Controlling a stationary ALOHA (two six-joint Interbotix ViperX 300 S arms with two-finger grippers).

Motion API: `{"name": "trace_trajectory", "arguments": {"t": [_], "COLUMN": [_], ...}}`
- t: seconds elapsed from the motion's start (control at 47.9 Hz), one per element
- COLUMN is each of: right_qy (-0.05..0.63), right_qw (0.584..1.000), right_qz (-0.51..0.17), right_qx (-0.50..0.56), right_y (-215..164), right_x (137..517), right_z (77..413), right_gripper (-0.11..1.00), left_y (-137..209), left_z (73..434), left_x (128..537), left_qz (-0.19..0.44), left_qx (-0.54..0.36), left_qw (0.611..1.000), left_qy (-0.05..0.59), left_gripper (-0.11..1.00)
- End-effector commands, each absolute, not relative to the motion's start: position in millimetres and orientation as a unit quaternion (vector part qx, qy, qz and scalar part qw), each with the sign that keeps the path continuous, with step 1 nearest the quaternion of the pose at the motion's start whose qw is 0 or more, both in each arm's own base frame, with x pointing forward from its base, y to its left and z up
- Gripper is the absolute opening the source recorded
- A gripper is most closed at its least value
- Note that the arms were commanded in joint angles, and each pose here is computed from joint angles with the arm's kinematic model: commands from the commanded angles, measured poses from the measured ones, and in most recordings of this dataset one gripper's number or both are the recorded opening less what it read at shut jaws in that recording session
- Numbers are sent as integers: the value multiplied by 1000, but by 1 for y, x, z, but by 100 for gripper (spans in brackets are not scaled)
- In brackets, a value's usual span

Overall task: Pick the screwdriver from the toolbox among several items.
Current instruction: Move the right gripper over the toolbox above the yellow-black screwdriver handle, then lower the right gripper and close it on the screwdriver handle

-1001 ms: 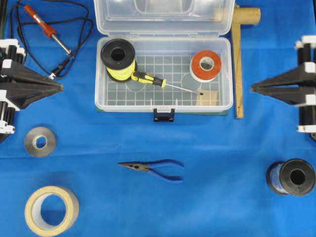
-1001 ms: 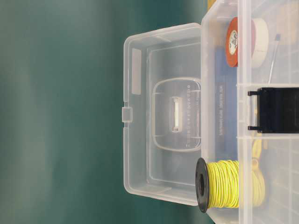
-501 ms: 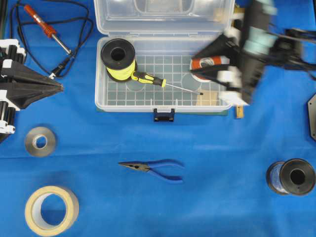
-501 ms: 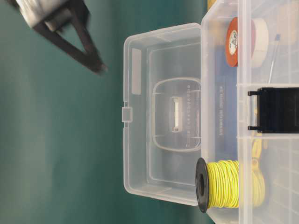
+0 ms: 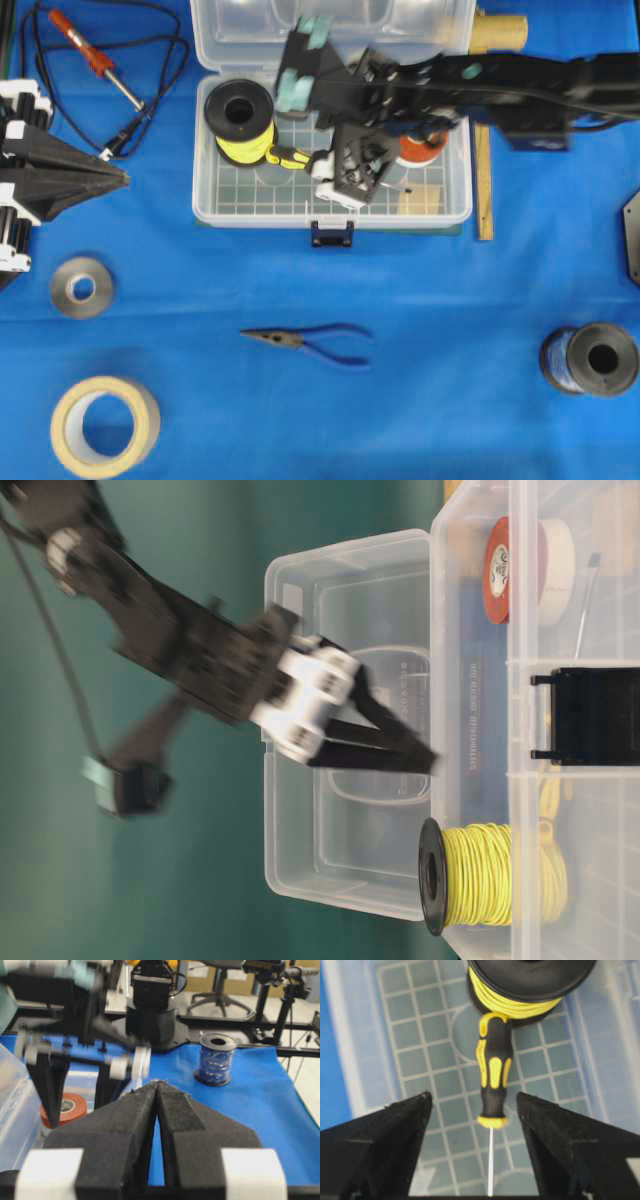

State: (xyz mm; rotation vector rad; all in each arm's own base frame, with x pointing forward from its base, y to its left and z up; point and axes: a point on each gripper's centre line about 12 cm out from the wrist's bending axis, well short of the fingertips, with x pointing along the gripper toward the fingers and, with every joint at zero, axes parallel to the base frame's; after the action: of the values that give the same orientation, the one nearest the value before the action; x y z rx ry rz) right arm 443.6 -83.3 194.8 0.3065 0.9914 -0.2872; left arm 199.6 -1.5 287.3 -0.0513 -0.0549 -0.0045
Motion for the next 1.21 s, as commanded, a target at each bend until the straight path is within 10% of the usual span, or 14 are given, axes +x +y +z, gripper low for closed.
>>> {"name": "trace_trajectory", "arguments": {"t": [0.0,0.438,0.647,0.772,1.189], "right_qy": [470,509,508,508,465], "right_qw": [859,832,833,833,859], "right_qz": [-140,-151,-150,-150,-143], "right_qx": [150,160,159,160,159], "right_y": [-87,-96,-96,-96,-84], "right_x": [456,475,476,475,442], "right_z": [192,138,135,137,250], "right_gripper": [69,66,27,26,26], "left_y": [-2,-2,-2,-2,-2], "left_z": [290,283,283,282,285], "left_x": [202,205,208,207,206], "left_qz": [-3,-2,-2,-2,-2], "left_qx": [-26,-27,-26,-27,-25], "left_qw": [999,1000,999,999,999], "left_qy": [-31,-16,-21,-20,-25], "left_gripper": [0,0,0,0,0]}}
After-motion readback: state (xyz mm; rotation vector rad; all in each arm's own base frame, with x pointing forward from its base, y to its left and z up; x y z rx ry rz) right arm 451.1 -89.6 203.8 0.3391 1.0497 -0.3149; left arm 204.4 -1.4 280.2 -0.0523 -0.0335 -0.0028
